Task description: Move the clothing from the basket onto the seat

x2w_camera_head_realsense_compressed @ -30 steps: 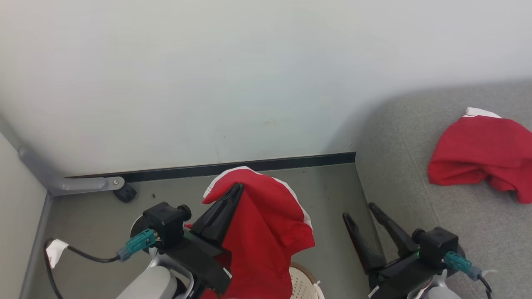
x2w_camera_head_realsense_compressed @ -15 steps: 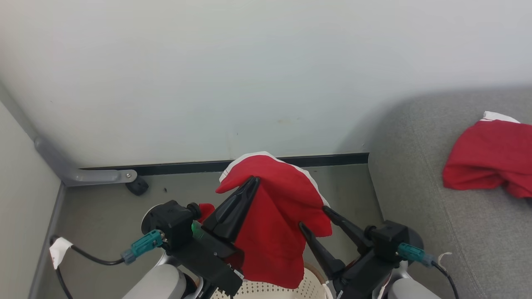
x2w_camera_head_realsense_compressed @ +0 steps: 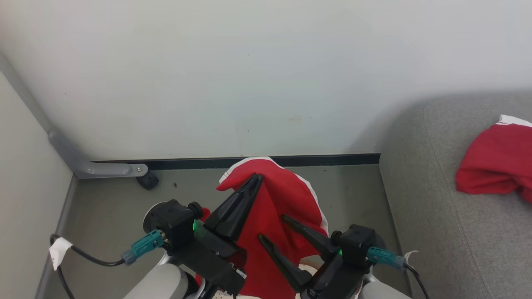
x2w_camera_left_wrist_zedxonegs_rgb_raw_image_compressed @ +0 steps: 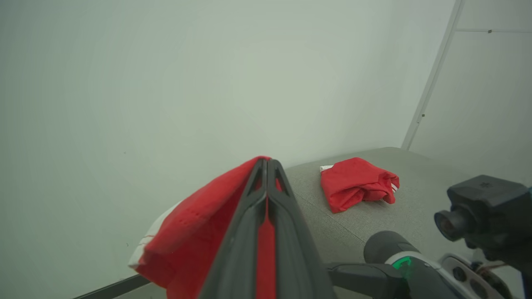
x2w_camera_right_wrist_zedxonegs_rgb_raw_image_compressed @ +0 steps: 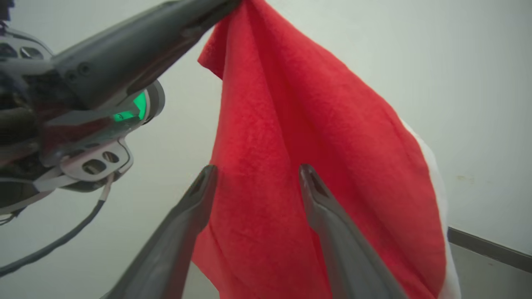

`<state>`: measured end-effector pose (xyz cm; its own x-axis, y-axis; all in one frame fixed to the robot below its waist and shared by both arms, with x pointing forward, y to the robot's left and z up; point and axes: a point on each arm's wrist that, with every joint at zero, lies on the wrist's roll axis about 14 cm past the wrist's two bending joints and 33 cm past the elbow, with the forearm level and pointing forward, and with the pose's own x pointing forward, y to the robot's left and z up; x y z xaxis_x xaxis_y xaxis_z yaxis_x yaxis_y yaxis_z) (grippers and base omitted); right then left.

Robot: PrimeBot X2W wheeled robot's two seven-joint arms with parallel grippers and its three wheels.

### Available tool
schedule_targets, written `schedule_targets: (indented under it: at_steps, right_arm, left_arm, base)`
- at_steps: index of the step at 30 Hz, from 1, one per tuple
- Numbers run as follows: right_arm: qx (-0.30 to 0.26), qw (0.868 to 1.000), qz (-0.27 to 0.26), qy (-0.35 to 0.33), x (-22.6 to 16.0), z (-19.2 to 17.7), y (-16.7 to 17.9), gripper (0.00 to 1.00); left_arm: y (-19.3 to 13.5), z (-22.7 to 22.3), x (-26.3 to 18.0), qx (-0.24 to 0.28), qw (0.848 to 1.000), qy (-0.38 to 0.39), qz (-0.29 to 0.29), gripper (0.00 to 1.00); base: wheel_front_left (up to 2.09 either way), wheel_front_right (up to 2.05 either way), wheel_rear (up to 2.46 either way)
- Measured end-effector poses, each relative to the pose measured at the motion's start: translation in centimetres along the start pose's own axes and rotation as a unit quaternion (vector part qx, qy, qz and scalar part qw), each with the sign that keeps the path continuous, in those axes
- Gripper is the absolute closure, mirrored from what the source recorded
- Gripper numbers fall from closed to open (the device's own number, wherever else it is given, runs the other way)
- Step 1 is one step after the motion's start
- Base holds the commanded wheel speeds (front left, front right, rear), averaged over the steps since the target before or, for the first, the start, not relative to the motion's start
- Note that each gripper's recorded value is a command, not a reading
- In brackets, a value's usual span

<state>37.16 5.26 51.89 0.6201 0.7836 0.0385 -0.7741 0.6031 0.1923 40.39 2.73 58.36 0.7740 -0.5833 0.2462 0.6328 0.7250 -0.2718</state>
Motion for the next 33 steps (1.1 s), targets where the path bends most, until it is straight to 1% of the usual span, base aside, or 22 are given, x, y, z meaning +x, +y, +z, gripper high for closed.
schedule_targets:
  at_steps: [4,7,10,15,18,19,20,24,29,33]
  right_arm:
    - [0.004,0.999,0.032,-0.002,0.5,0.1,1.8,0.0]
    - [0.002,0.999,0.045,0.004,0.8,0.0,2.2,0.0]
    - [0.002,0.999,0.045,0.011,1.3,-0.2,2.0,0.0]
    - [0.002,0.999,0.029,0.032,2.6,-1.0,0.9,0.0]
    - [-0.005,0.998,0.033,0.049,3.2,-1.5,0.9,0.0]
    - [-0.01,0.997,0.031,0.065,3.3,-2.1,0.6,0.71]
    - [-0.008,0.997,0.026,0.07,3.2,-2.4,0.3,1.0]
    - [-0.002,0.996,0.011,0.085,3.0,-3.3,-0.7,1.0]
    - [0.002,0.997,0.005,0.079,3.2,-3.0,-1.2,1.0]
    - [0.004,0.997,-0.002,0.073,3.3,-2.6,-1.6,1.0]
  left_arm:
    - [0.0,0.0,0.0,-0.001,1.0,-0.001,0.001,1.0]
    - [0.1,0.0,-0.1,-0.001,1.0,-0.001,0.001,1.0]
    - [0.1,0.1,-0.1,-0.002,1.0,-0.003,0.001,1.0]
    - [-0.1,0.1,0.0,-0.004,1.0,-0.005,-0.003,1.0]
    - [-0.2,0.0,0.1,-0.006,1.0,-0.003,-0.005,1.0]
    - [-0.2,-0.1,0.1,-0.007,1.0,-0.003,-0.005,1.0]
    - [-0.2,-0.1,0.1,-0.007,1.0,-0.003,-0.005,1.0]
    - [-0.2,-0.1,0.0,-0.008,1.0,-0.003,-0.004,1.0]
    - [0.5,-0.1,-0.1,-0.004,1.0,-0.002,0.006,1.0]
    - [1.1,-0.3,-0.3,0.012,1.0,0.004,0.012,1.0]
  base:
    - [0.0,0.0,0.0]
    - [0.0,0.0,0.0]
    - [0.0,0.0,0.0]
    - [0.0,0.0,0.0]
    - [0.0,0.0,0.0]
    - [0.0,0.0,0.0]
    - [0.0,0.0,0.0]
    - [0.0,0.0,0.0]
    - [0.0,0.0,0.0]
    - [0.0,0.0,0.0]
